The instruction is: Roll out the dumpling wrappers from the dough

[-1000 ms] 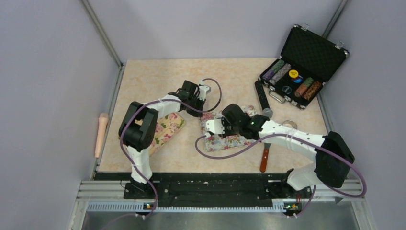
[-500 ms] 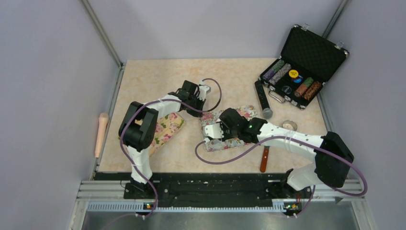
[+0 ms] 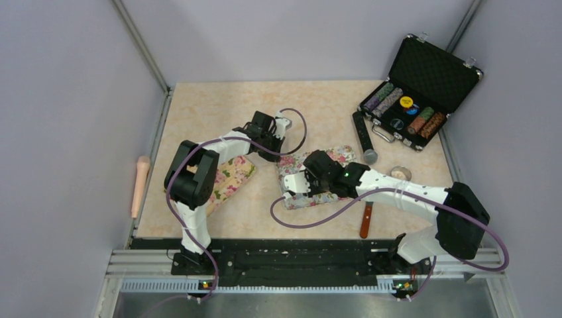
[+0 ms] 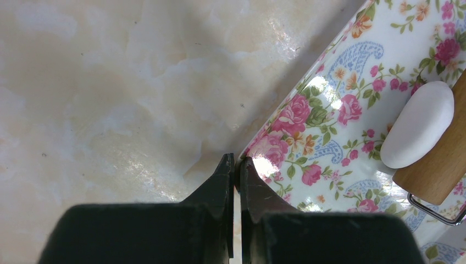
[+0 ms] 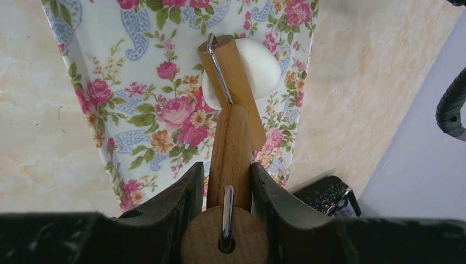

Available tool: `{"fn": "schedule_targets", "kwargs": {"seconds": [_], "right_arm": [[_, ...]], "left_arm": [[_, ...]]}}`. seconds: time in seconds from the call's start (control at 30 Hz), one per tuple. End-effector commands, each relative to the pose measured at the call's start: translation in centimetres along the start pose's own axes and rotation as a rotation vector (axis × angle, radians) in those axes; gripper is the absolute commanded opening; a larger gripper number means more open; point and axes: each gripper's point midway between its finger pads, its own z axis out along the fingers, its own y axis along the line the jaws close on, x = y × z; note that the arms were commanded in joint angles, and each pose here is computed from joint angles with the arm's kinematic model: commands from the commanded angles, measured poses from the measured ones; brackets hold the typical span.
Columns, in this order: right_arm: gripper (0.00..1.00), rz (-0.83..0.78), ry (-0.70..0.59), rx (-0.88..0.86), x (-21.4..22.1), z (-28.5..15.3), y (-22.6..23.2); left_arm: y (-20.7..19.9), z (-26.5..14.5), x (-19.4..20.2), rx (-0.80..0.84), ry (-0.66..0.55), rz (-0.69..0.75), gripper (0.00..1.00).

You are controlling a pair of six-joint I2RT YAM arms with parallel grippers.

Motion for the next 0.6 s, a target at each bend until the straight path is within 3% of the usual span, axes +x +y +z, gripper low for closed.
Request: {"fn": "schedule_targets", "kwargs": {"seconds": [0.0, 0.57], "right_arm": [[0.00, 0.001, 0.093, -0.450, 3.1, 0.0, 11.4], [0.00, 0.022, 0.085, -0.483, 3.2, -0.9, 12.6]], "left_arm": [[1.0, 0.5, 0.3, -0.045, 0.000, 0.009, 0.00], [0.9, 0.5, 0.3, -0.045, -0.002, 0.009, 0.00]]}}
